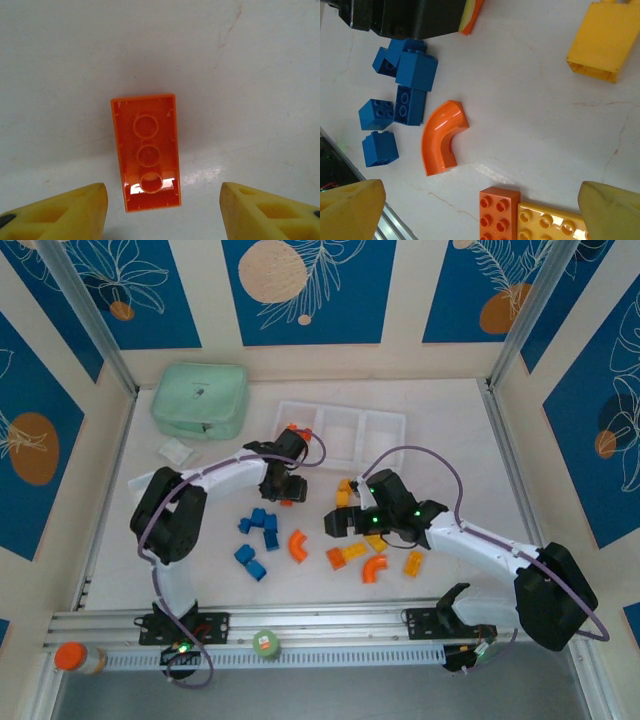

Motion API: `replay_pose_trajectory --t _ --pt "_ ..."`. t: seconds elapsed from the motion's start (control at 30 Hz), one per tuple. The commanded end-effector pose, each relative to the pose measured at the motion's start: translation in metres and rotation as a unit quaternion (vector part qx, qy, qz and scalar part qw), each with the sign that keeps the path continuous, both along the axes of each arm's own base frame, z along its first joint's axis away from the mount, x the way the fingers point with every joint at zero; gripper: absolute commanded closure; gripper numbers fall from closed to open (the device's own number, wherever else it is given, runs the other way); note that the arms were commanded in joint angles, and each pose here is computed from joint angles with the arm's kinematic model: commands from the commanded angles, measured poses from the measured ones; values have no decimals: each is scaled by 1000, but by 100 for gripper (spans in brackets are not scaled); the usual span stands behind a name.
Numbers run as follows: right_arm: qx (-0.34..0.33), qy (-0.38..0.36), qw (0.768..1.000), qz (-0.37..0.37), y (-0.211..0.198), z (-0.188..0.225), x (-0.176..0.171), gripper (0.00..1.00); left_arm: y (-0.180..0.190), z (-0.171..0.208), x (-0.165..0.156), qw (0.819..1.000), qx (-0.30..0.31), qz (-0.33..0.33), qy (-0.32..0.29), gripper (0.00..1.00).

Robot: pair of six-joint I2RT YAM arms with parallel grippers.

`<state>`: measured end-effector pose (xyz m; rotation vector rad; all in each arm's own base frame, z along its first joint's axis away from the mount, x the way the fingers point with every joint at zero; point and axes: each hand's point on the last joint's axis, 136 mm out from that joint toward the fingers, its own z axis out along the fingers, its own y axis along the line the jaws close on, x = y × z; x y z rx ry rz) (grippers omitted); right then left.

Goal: Sort the legos into containers by color
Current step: Pick up the lego from the center of the table.

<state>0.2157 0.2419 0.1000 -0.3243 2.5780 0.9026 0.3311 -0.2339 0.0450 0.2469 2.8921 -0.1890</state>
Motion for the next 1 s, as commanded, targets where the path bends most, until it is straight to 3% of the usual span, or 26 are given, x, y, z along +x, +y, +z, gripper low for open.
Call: replay_pose_trajectory --t 0.0,0.17,0.53,0.97 --pt "-6 0 1000 -9 -7 -5 -1 1 -2 -8 3 1000 8 2 9 39" --pt "-2 0 1000 -8 -6 -4 1 1 2 -16 7 1000 29 6 10 40" --pt "-5 5 1000 -14 -10 -7 -1 1 8 -24 4 999 41 17 15 55" --pt "16 -15 999 -33 -25 11 10 1 4 12 7 1000 9 14 -20 65"
